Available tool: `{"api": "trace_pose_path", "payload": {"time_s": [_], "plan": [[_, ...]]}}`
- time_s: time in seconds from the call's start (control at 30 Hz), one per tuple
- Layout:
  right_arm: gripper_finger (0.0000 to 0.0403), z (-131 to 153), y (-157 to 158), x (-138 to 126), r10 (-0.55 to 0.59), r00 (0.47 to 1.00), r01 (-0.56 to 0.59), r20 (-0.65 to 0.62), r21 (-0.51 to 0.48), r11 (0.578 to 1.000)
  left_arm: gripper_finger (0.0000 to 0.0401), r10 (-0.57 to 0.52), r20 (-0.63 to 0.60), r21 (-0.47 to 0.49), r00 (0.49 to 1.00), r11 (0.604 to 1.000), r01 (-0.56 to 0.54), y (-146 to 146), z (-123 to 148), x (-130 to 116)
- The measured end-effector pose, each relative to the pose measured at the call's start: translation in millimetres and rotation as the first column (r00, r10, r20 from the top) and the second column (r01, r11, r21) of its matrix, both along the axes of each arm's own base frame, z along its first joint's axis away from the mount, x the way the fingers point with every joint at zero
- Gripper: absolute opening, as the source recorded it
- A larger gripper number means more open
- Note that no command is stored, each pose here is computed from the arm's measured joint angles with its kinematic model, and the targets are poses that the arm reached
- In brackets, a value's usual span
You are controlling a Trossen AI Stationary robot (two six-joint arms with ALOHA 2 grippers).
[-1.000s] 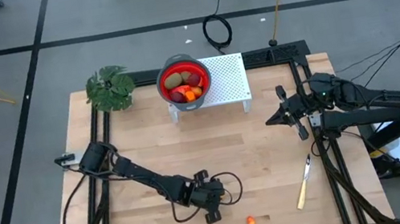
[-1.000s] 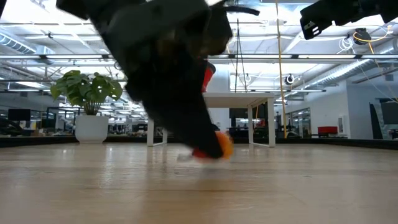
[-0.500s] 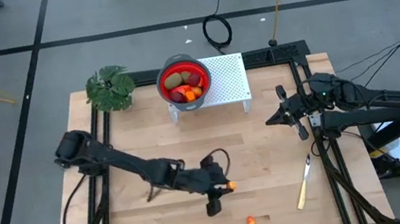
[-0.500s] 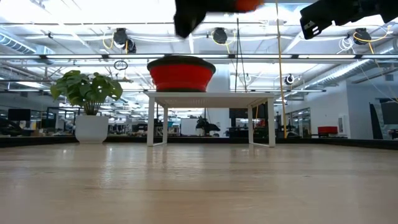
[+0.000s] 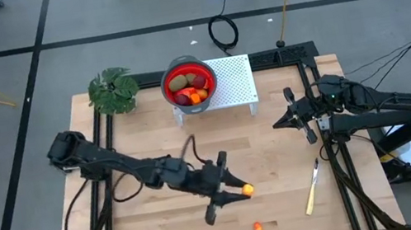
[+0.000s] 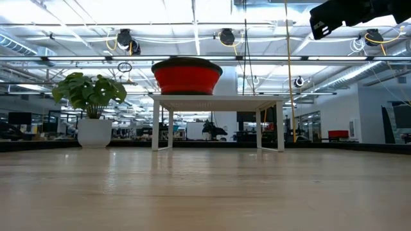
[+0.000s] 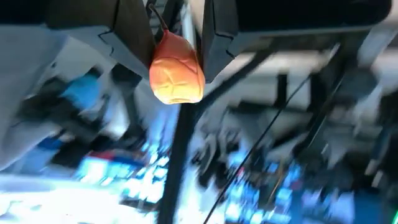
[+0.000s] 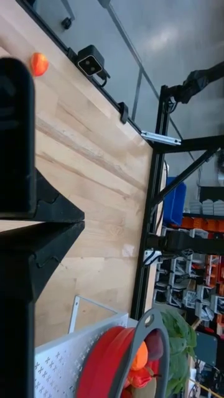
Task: Pick & Place Fruit
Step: Put the top peach into the red strainer bowl
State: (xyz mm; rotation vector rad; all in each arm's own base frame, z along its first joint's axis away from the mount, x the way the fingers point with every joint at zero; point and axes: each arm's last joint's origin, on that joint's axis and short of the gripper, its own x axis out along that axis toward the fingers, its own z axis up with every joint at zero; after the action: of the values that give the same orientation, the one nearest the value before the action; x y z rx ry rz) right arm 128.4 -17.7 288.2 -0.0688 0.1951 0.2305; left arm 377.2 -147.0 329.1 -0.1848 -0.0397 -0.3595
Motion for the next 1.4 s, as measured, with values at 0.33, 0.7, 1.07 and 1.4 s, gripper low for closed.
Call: {"api": "trace_pose_path", "payload": {"time_s": [0.33,0.7,1.07,1.4], "plan": [[0.0,0,0,0,0.002,1.0,-0.002,0.003,-0.011,1.0,0.0104,-0.175,0.396,0.091,0.901,0.984,0.151,-2,33,-11],[0.0,0,0,0,0.005,1.0,-0.005,0.006,-0.024,1.0,0.0104,-0.378,0.715,0.365,0.589,0.919,0.147,-4,55,-30],[0.0,0,0,0,0.006,1.0,-0.005,0.006,-0.027,1.0,0.0104,-0.472,0.733,0.505,0.49,0.86,0.073,-6,54,-32],[0.0,0,0,0,0.006,1.0,-0.005,0.006,-0.027,1.0,0.0104,-0.154,0.591,0.041,0.792,0.986,0.161,4,52,-21]]}}
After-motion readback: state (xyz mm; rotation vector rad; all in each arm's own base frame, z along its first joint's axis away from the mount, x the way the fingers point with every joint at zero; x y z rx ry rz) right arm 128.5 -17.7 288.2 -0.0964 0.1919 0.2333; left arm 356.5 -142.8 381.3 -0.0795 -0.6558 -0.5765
